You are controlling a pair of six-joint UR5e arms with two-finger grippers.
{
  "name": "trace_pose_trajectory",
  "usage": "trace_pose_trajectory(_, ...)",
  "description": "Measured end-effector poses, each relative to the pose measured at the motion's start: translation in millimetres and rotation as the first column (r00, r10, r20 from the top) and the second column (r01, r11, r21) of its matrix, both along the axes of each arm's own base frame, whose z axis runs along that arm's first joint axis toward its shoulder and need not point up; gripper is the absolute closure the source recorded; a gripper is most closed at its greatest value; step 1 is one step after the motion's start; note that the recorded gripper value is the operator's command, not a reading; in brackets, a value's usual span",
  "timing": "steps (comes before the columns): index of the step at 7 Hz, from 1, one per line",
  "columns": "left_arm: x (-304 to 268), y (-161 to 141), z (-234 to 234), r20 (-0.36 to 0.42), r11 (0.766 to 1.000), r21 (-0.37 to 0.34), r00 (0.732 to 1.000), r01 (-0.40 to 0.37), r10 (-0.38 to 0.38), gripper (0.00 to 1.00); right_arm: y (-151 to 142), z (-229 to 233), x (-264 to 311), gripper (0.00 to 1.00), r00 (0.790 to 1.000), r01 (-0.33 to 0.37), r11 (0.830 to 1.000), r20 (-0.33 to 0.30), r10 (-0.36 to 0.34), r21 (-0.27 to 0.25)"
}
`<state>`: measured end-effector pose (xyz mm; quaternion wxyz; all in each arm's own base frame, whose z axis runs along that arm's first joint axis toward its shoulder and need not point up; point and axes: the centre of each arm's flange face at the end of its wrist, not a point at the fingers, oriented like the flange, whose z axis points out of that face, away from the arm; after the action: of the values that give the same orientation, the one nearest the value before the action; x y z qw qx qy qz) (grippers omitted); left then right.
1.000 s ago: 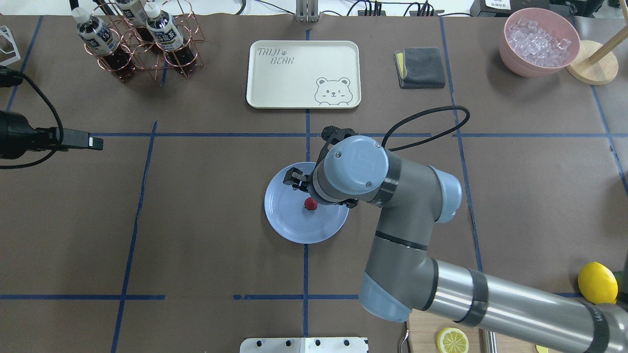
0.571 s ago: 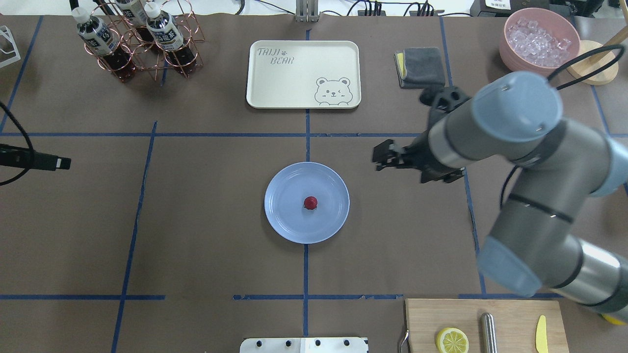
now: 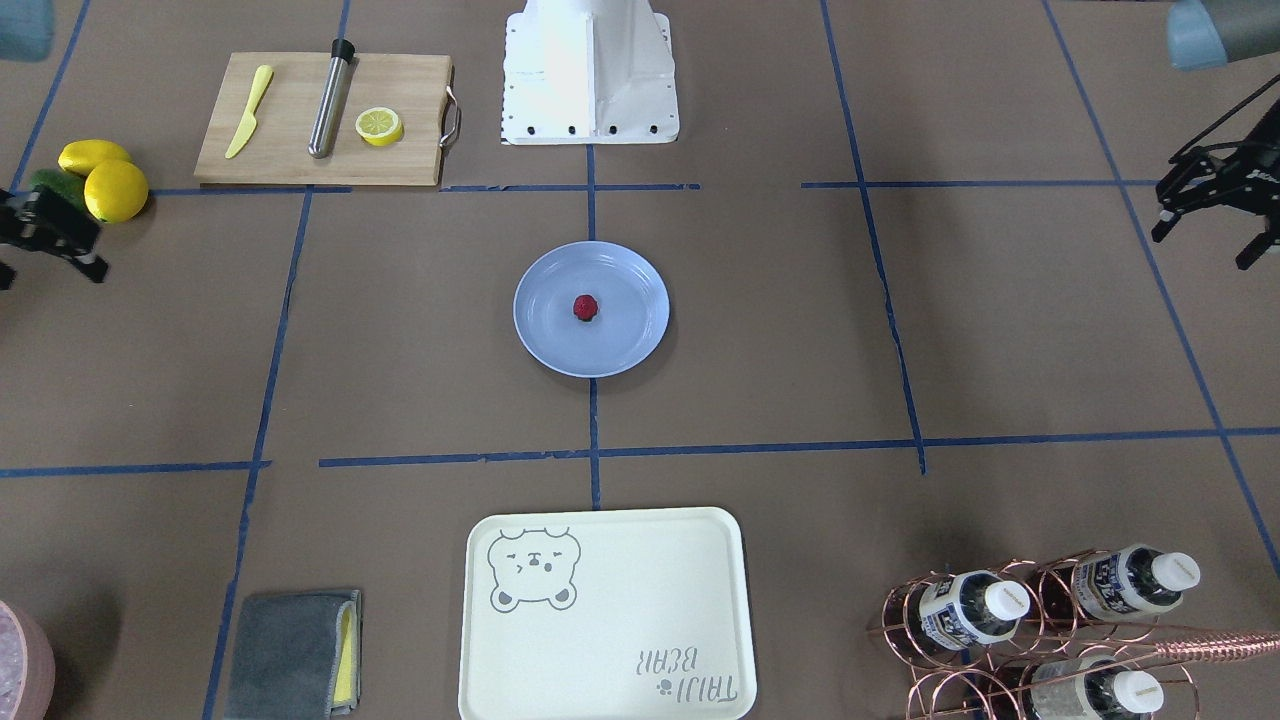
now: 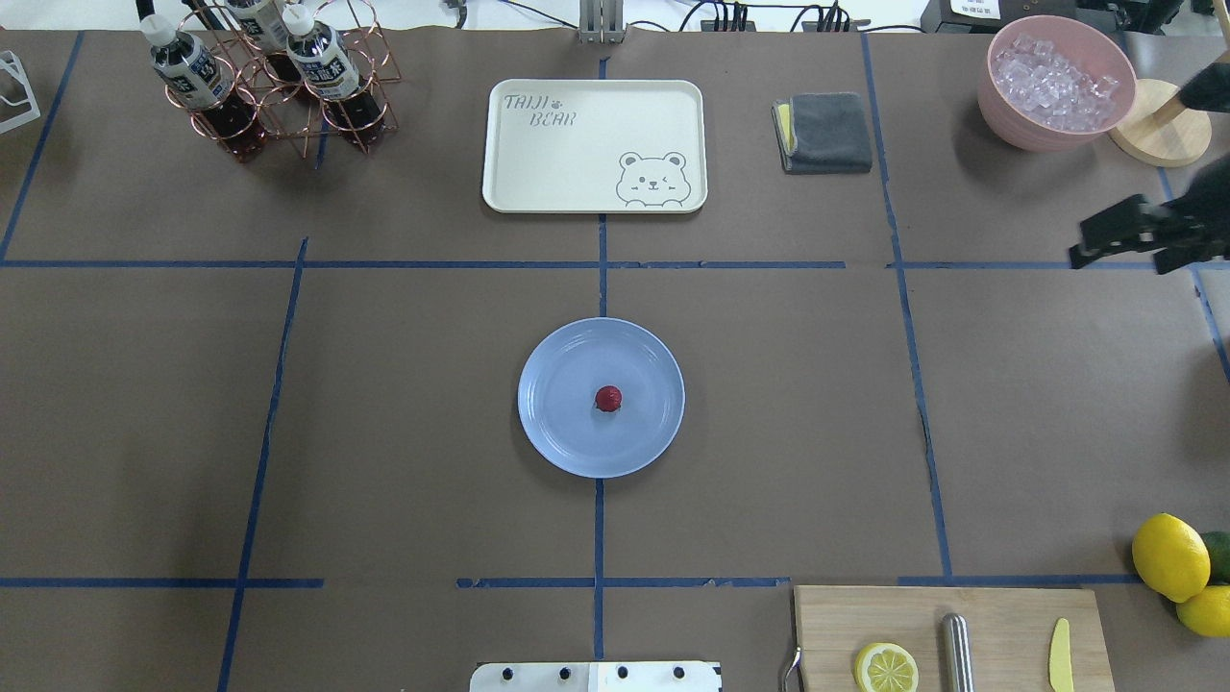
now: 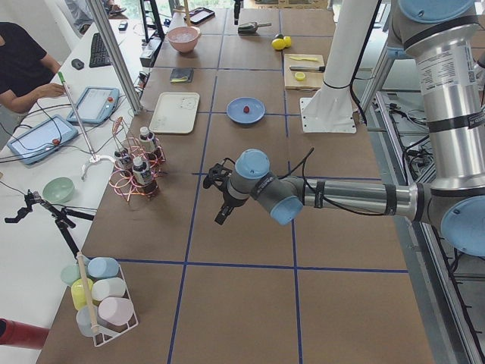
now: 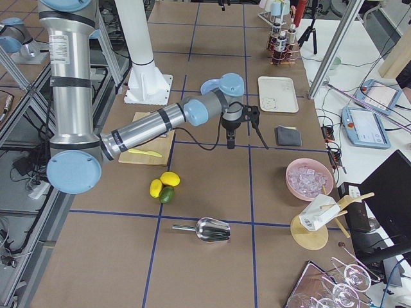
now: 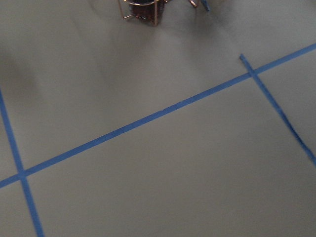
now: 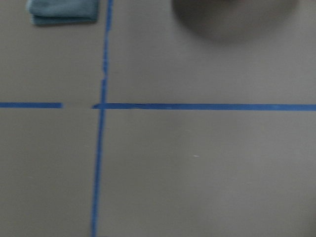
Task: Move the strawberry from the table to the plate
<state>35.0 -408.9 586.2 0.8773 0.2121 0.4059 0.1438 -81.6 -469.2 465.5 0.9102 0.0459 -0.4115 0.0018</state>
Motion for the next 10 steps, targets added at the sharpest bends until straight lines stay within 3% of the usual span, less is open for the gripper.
trace_pose_trajectory(1, -22.8, 6.3, 10.3, -0.025, 0.998, -0.06, 1.0, -0.01, 0.008, 0.01, 6.6, 55.6, 48.6, 0.0, 0.999, 0.043, 0.999, -0.03, -0.043, 0.02)
trace_pose_trajectory(3, -41.1, 21.7, 16.1, -0.032, 0.983, -0.183, 0.999, 0.0, -0.006, 0.01, 19.4, 107.0, 98.6, 0.0, 0.993, 0.105, 0.994, -0.057, -0.105, -0.004)
trace_pose_trajectory(5, -43.8, 27.2, 21.2, -0.023, 0.968, -0.249, 1.0, 0.003, -0.009, 0.01, 24.9, 116.3, 109.8, 0.0, 0.986, 0.159, 0.987, -0.043, -0.159, -0.01)
trace_pose_trajectory(8, -47.4, 34.7, 38.6, 0.025, 0.96, -0.276, 0.998, -0.054, 0.064, 0.0, 24.6, 111.2, 108.2, 0.0, 0.986, 0.165, 0.986, -0.007, -0.165, 0.0)
trace_pose_trajectory(10, -88.6, 41.2, 54.0, 0.066, 0.95, -0.31, 0.998, 0.025, -0.004, 0.0, 23.5, 109.2, 108.0, 0.0, 0.986, 0.165, 0.986, -0.006, -0.165, 0.006)
